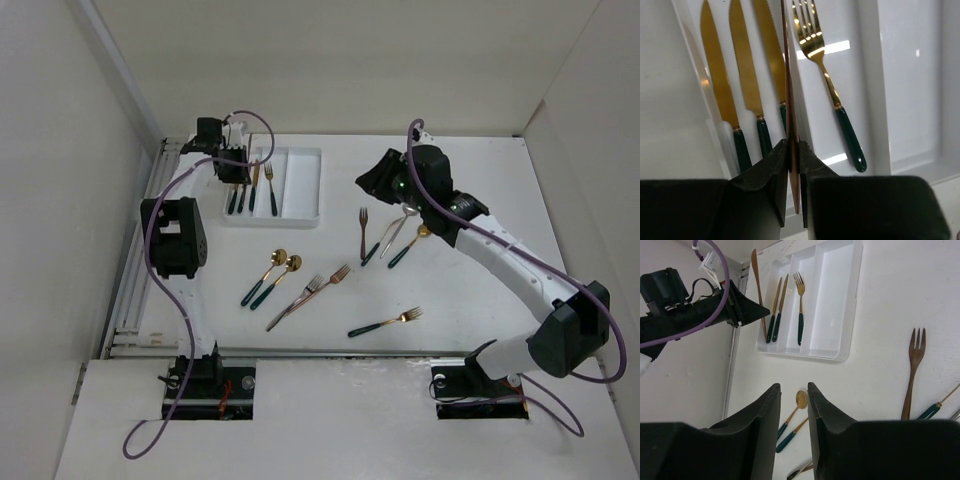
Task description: Sort the eating utensils into containers
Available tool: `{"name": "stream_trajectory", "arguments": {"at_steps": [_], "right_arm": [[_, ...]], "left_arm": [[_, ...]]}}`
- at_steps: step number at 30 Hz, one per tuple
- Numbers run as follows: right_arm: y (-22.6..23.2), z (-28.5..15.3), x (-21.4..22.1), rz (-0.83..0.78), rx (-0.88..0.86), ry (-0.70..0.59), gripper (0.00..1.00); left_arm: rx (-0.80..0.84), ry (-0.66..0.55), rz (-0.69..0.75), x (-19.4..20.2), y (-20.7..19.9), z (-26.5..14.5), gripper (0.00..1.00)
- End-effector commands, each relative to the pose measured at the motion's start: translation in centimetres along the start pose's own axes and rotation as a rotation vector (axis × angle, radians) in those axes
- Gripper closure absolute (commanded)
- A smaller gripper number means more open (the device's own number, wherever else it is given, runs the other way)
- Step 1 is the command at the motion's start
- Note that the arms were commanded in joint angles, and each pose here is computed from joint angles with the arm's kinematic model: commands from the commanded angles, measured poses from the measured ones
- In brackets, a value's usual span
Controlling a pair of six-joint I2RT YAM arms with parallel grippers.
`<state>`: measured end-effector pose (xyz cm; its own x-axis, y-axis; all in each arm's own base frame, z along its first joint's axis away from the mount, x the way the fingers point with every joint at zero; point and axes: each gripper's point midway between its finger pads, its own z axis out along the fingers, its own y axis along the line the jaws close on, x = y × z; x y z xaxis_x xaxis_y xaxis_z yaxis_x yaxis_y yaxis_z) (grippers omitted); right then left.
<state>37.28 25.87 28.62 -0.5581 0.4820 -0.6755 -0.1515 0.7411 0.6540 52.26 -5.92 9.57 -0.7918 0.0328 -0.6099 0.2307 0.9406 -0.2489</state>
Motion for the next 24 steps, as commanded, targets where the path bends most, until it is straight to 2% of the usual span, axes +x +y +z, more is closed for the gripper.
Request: {"name": "stream_trajectory", "arguments": {"at_steps": [1,10,13,16,19,21,24], "right_arm": [[2.1,-0.9,-3.5,-0.007,-0.071,-0.092,0.67],[1.0,-0.6,-3.7,-0.001,-0.036,-0.083,0.67],[0.7,-0.4,-3.3,-0.002,-0.017,-0.064,0.59],[-0.8,-0.2,-3.3,0.001,0.051,-0.058,0.42],[-3.4,-0.3,-2.1,-0.005,0.174,-0.014,0.39],[-5.2,-0.7,-1.5,-0.013,0.257,0.002,0.39],[-9.9,-1.7,0.2,0.021,0.437,0.035,0.39]], "left_arm": [[-0.070,-0.060,0.029,-2.6,2.1,-0.9,1.00],[-0.066,0.012,0.076,-1.3,3.4,1.9,1.00],[-0.049,0.013,0.083,-1.3,2.7,2.1,0.99],[-0.049,0.014,0.092,-1.3,2.8,2.1,0.85],[-0.049,0.020,0.090,-1.1,2.6,1.7,0.58],[-0.062,-0.005,0.099,-1.9,2.5,0.8,0.51],[-0.075,-0.051,0.114,-3.4,2.2,-0.7,0.50]]}}
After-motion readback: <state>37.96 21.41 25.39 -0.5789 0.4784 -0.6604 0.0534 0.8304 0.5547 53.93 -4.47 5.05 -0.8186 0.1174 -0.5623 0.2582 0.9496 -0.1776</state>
